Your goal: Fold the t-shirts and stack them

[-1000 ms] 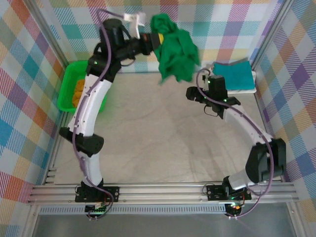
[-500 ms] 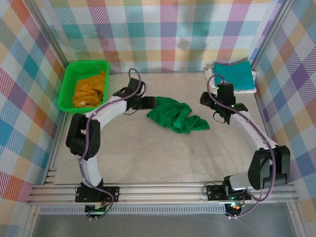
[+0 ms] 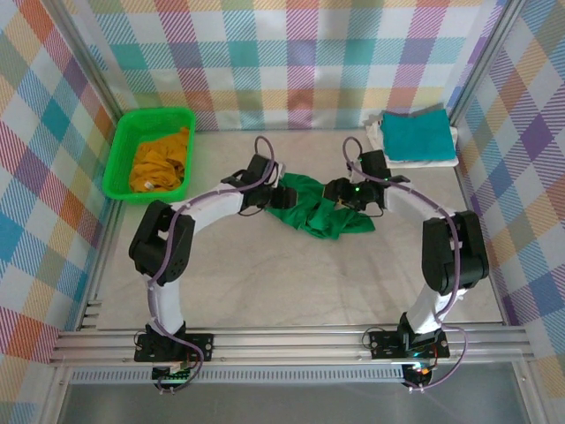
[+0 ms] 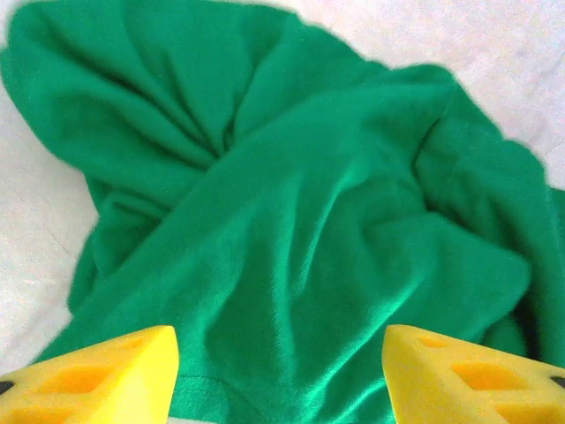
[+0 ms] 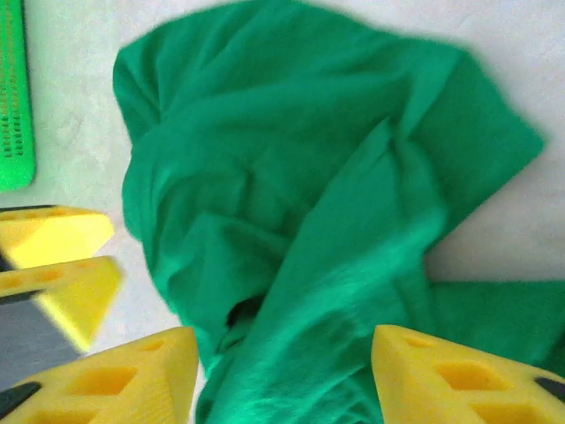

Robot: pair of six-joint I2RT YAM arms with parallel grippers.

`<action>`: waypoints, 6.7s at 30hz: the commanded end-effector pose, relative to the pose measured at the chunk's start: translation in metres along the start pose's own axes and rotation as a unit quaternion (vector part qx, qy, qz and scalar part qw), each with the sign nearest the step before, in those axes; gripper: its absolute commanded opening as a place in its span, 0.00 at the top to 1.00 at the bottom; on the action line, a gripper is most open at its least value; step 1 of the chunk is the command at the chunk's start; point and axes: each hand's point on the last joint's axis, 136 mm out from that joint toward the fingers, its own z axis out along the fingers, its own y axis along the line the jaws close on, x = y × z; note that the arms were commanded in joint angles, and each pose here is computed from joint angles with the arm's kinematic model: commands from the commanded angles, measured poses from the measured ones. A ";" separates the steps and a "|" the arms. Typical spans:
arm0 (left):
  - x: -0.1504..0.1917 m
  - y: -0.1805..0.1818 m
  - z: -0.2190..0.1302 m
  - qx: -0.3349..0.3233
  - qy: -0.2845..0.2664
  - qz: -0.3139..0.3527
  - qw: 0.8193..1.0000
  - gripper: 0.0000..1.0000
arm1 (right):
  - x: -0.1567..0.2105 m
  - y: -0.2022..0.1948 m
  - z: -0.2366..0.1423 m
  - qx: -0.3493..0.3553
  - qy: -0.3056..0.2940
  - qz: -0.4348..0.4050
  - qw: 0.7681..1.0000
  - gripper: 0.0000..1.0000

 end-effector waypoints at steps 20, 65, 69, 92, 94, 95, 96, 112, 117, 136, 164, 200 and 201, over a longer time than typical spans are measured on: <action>0.017 0.013 -0.009 -0.028 -0.048 -0.065 0.996 1.00 | 0.011 -0.001 0.003 0.051 0.016 -0.019 0.998 1.00; -0.111 0.056 -0.395 -0.179 -0.400 -0.071 0.896 1.00 | -0.091 0.079 -0.317 0.135 -0.369 -0.111 0.913 1.00; -0.128 0.044 -0.382 -0.136 -0.405 -0.064 0.902 1.00 | -0.103 0.085 -0.306 0.113 -0.363 -0.125 0.917 1.00; -0.181 0.025 -0.391 -0.109 -0.434 -0.031 0.894 1.00 | -0.153 0.097 -0.334 0.062 -0.402 -0.095 0.909 1.00; -0.142 0.038 -0.366 -0.098 -0.415 -0.060 0.903 1.00 | -0.131 0.081 -0.310 0.048 -0.369 -0.062 0.926 1.00; -0.122 0.045 -0.354 -0.093 -0.405 -0.078 0.906 1.00 | -0.119 0.074 -0.298 0.039 -0.354 -0.045 0.933 1.00; -0.100 0.053 -0.340 -0.086 -0.394 -0.096 0.910 1.00 | -0.103 0.063 -0.284 0.033 -0.338 -0.025 0.940 1.00; 0.033 0.086 -0.267 -0.102 -0.280 -0.148 0.943 0.65 | -0.016 -0.057 -0.152 0.114 -0.151 0.096 0.977 0.54; -0.028 0.052 -0.188 -0.049 -0.163 -0.056 0.984 0.50 | -0.048 -0.056 -0.109 0.073 -0.121 0.108 0.984 0.54; -0.092 -0.013 0.094 0.078 0.050 0.006 0.996 0.85 | 0.011 -0.081 -0.103 0.121 -0.125 0.112 0.978 0.52; -0.018 0.185 0.013 -0.163 0.008 -0.227 0.960 1.00 | -0.033 -0.098 -0.064 0.144 -0.081 0.087 0.982 0.33; -0.072 0.172 -0.073 -0.182 -0.116 -0.205 0.955 0.64 | -0.135 -0.097 -0.006 0.090 -0.087 0.066 0.990 1.00; -0.072 0.169 -0.075 -0.177 -0.115 -0.205 0.956 0.63 | -0.136 -0.094 -0.012 0.092 -0.096 0.063 0.989 1.00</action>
